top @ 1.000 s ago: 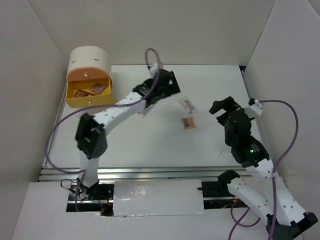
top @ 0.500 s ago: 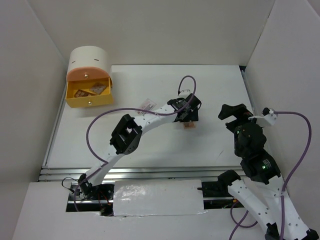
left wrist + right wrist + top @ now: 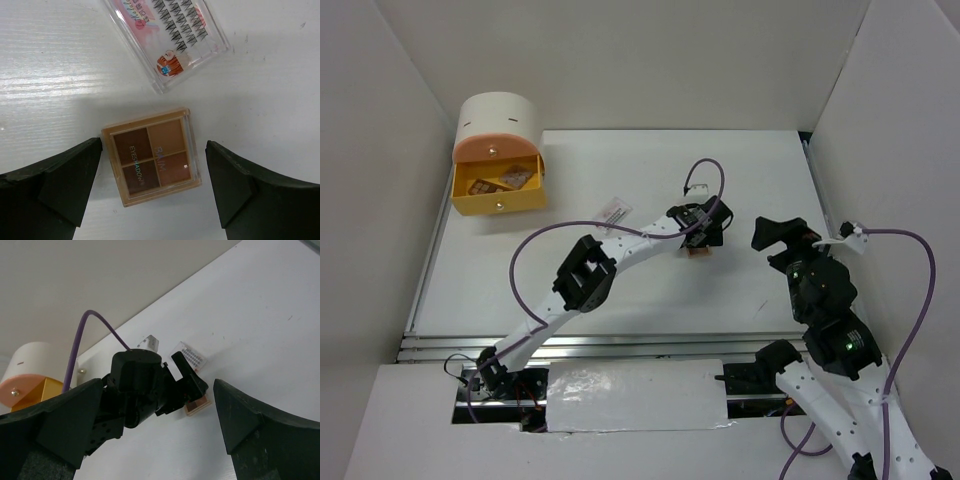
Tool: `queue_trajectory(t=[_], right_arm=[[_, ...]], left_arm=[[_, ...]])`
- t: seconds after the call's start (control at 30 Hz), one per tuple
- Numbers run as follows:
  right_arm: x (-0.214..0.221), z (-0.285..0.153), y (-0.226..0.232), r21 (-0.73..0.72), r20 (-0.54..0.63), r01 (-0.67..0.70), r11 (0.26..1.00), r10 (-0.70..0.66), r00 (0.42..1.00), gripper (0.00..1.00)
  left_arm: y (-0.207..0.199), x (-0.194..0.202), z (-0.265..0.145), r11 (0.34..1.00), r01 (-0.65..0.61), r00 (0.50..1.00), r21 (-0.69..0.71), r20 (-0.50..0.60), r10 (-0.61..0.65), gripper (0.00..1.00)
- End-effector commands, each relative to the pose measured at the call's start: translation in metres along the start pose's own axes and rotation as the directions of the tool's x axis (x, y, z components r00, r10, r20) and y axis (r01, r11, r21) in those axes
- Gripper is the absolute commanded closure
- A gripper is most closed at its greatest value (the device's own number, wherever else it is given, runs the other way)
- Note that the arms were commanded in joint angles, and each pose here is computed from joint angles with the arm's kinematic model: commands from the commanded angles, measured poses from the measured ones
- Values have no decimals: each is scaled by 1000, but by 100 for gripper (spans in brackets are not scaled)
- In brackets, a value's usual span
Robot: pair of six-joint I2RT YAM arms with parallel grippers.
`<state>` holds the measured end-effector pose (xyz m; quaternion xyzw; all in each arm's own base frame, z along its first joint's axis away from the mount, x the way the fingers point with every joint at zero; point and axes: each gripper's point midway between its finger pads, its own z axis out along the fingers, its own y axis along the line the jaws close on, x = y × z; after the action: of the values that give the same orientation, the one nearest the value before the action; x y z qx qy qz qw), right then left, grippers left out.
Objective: Organize the makeup
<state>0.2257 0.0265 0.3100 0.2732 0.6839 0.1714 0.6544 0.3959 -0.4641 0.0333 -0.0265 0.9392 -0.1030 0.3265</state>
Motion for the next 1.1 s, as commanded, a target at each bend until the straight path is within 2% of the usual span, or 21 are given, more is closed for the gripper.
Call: queue_trajectory(t=[0.0, 0.13, 0.17, 0.37, 0.4, 0.43, 0.53, 0.63, 0.67, 0.73, 0.8, 0.83, 0.9, 1.07], right_arm=[[-7, -2, 9, -52, 27, -10, 999, 11, 1000, 0], [-9, -5, 10, -67, 30, -15, 998, 17, 999, 0], [-10, -7, 11, -74, 36, -21, 997, 24, 999, 0], [-18, -17, 5, -96, 80, -54, 994, 61, 995, 0], [-20, -20, 5, -100, 90, -59, 993, 68, 994, 0], [-22, -21, 5, -107, 93, -62, 992, 73, 993, 0], [-22, -22, 7, -115, 88, -61, 991, 71, 994, 0], [-15, -19, 9, -124, 68, -56, 991, 65, 996, 0], [-14, -18, 10, -126, 64, -55, 990, 63, 996, 0], [-14, -18, 12, -130, 60, -54, 990, 62, 996, 0], [-13, -17, 12, -131, 58, -53, 990, 61, 996, 0], [-13, -17, 12, -130, 57, -53, 990, 60, 997, 0], [-13, -17, 13, -135, 58, -56, 989, 64, 996, 0], [-11, -15, 15, -137, 49, -53, 989, 60, 997, 0]], left_arm=[[25, 47, 25, 993, -54, 995, -109, -86, 45, 1], [42, 60, 28, 981, -83, 992, -177, -111, 64, 9], [51, 63, 27, 973, -101, 990, -206, -116, 78, 16], [76, 83, 29, 948, -176, 976, -267, -171, 133, 27], [76, 83, 27, 948, -176, 976, -263, -173, 133, 33], [82, 87, 25, 944, -184, 974, -273, -183, 136, 45], [103, 98, 19, 927, -208, 967, -311, -208, 147, 59], [113, 95, 6, 927, -203, 971, -316, -189, 148, 60], [111, 85, -5, 931, -191, 975, -312, -170, 143, 65], [121, 83, -14, 923, -196, 976, -330, -158, 151, 69], [110, 59, -34, 947, -153, 987, -283, -88, 133, 68], [120, 63, -39, 943, -164, 985, -291, -93, 142, 67], [114, 41, -62, 959, -122, 993, -254, -27, 119, 67], [131, 7, -102, 965, -69, 994, -252, 60, 86, 64]])
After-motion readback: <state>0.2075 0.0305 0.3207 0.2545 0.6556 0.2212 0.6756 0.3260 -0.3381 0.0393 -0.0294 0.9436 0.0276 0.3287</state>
